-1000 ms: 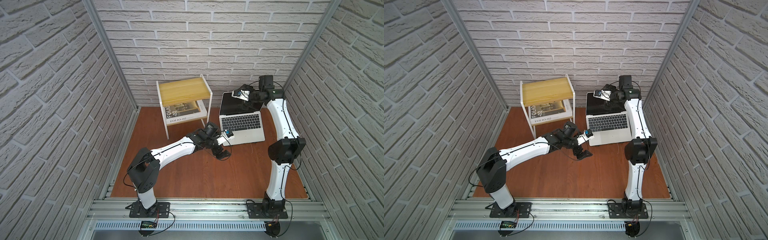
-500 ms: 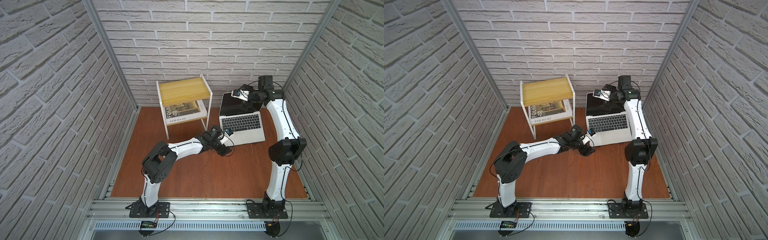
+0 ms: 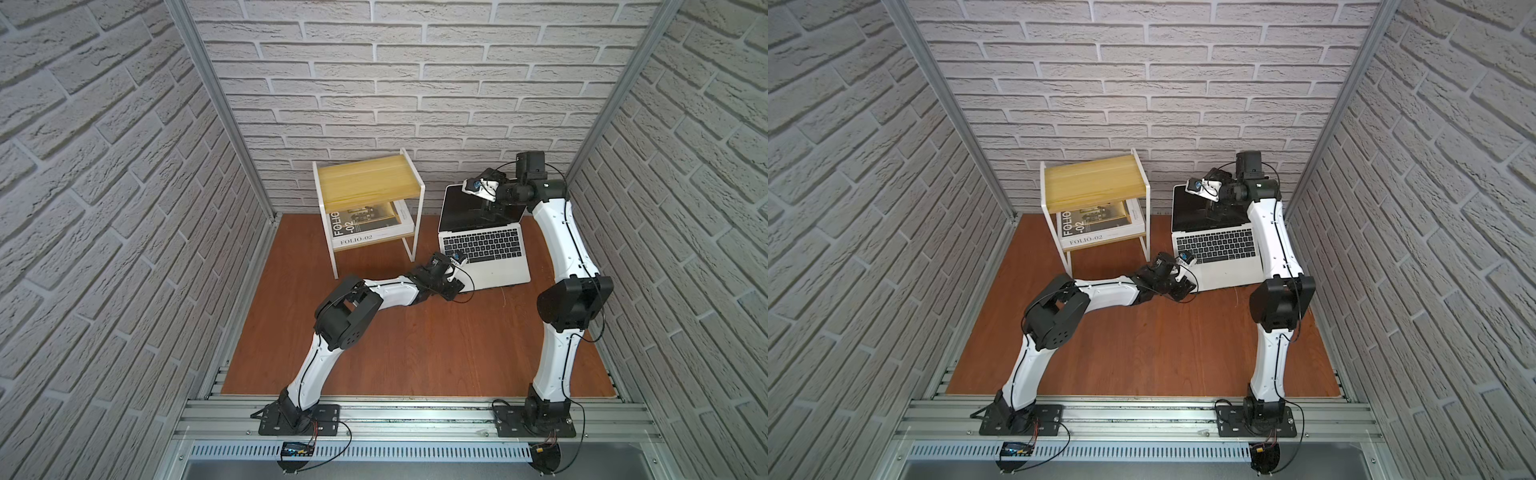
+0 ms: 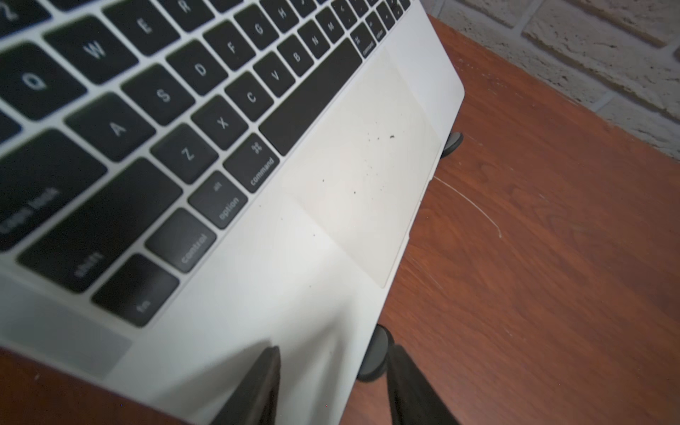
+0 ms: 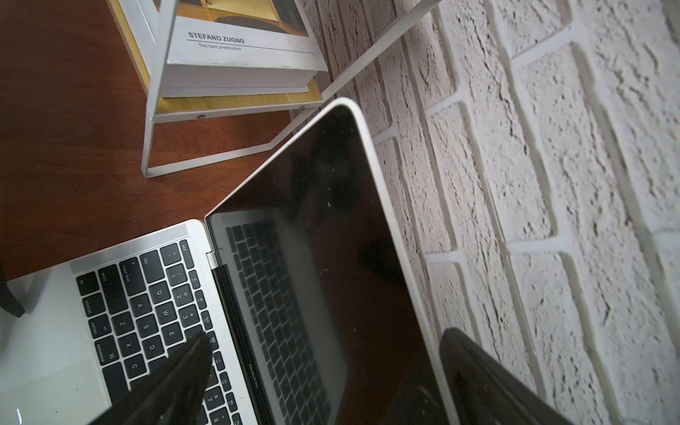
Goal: Close the laptop lid and set it aside
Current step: Close the lid of the laptop.
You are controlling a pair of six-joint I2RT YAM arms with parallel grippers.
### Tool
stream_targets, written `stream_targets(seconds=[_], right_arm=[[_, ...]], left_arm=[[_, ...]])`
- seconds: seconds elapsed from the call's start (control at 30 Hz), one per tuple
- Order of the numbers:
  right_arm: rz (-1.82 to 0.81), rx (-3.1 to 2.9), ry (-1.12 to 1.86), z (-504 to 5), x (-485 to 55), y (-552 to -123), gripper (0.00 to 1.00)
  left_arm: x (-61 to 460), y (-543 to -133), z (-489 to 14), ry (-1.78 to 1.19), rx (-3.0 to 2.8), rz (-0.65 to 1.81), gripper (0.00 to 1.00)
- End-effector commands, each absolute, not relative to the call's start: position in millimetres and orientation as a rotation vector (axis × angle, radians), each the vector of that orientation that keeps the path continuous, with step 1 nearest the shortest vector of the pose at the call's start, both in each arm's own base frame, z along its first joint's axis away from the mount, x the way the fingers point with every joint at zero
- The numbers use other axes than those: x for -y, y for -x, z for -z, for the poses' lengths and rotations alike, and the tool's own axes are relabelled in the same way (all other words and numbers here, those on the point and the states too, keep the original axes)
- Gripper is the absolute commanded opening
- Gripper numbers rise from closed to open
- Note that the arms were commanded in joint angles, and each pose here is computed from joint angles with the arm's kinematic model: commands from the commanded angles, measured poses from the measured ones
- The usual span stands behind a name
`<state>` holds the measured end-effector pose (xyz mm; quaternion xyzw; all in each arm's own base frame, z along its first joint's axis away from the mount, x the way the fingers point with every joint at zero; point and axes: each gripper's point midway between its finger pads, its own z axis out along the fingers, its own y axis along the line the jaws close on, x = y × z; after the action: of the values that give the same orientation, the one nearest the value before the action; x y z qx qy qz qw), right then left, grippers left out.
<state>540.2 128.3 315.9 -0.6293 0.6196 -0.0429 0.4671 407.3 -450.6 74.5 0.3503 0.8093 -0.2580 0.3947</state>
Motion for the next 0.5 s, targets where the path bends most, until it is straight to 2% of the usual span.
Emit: stream_targets(seconds=[0.0, 0.47], right_arm=[[0.053, -1.629, 1.526, -308.6, -117.3, -521.4, 0.99], [0.065, -1.623, 1.508, -323.6, -111.5, -499.3, 0.97]], left_arm=[[448.8, -425.8, -71.4, -0.823, -2.044, 0.635, 0.51], [437.7, -431.9, -37.7, -0.785, -2.131, 0.593, 0.52]])
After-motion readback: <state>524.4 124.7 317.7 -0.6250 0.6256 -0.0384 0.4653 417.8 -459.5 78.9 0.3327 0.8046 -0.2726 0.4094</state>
